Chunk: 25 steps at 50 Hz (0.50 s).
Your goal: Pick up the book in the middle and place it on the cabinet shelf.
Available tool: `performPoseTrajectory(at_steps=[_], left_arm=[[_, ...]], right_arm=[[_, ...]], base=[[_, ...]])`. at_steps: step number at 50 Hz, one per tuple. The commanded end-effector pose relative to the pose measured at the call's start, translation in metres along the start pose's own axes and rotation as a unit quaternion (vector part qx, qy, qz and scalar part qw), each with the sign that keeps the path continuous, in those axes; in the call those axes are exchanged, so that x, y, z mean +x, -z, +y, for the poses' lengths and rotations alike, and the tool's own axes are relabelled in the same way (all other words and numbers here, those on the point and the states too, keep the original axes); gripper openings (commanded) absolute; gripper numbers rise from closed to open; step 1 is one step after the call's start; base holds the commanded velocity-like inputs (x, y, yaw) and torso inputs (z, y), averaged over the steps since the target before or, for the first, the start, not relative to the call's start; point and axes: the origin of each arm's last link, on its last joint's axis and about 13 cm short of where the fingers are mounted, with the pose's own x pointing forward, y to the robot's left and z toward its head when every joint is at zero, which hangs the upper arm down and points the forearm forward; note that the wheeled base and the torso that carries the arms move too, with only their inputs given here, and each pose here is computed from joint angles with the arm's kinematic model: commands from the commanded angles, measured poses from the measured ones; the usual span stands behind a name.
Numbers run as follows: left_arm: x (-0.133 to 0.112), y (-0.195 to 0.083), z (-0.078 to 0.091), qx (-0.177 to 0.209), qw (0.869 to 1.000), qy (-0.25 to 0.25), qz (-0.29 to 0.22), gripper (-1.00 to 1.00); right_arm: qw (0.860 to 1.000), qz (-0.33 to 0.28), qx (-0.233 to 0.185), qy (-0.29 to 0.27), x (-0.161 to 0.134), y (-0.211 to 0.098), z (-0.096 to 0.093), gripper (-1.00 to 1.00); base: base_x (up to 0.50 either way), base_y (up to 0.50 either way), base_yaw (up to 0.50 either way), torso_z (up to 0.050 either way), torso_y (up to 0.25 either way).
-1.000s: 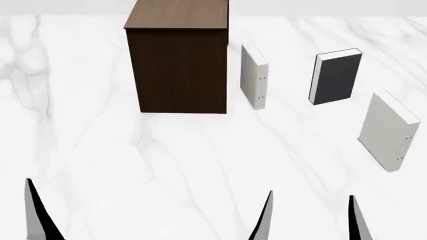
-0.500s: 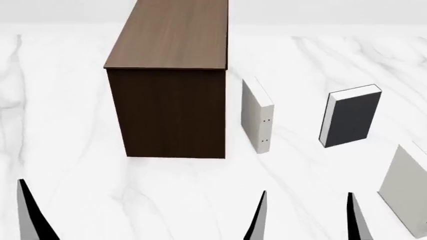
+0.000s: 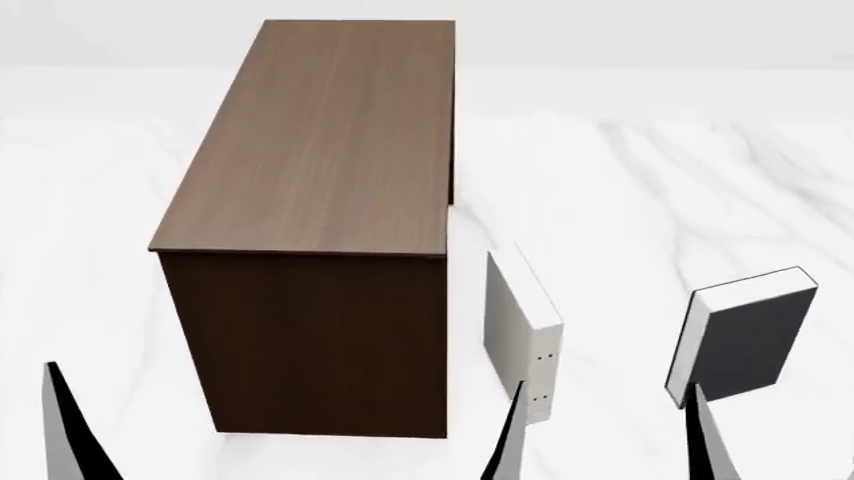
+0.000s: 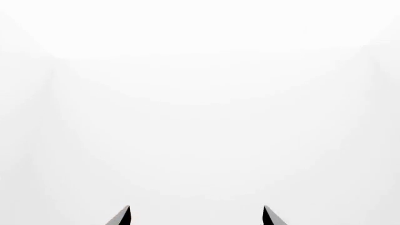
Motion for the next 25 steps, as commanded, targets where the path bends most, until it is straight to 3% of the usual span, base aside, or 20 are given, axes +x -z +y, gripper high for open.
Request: performPoseTrajectory(at_steps=[1,11,14,25], left_arm=[[-0.0001,-0.0001,0.0009,0.006,1.000,0.001,-0.001,1.00],[-0.0010,0.0005,0.0008,0.005,1.000,0.003,0.001,1.00],[-0.0011,0.0004,0.0007,0.005,1.000,0.003,0.002,1.00],[-0.0023,0.0012,0.0002,0.004,1.000,0.006,0.004,1.00]], right_arm=[[1.000,-0.004,-0.008,-0.004,0.0003,0.0007,0.0000,1.00],[1.000,-0.001,-0.007,-0.006,0.0000,0.0011,0.0004,1.00],[0.999,0.027,-0.012,0.014,0.0024,0.0049,-0.0001,1.00],[0.999,0.031,-0.012,0.017,0.0093,0.0051,0.0020,1.00]], base=[[0.50,0.00,0.00,0.000,0.000],[0.50,0.00,0.00,0.000,0.000],[0.35,0.00,0.00,0.000,0.003],[0.00,0.00,0.00,0.000,0.000]])
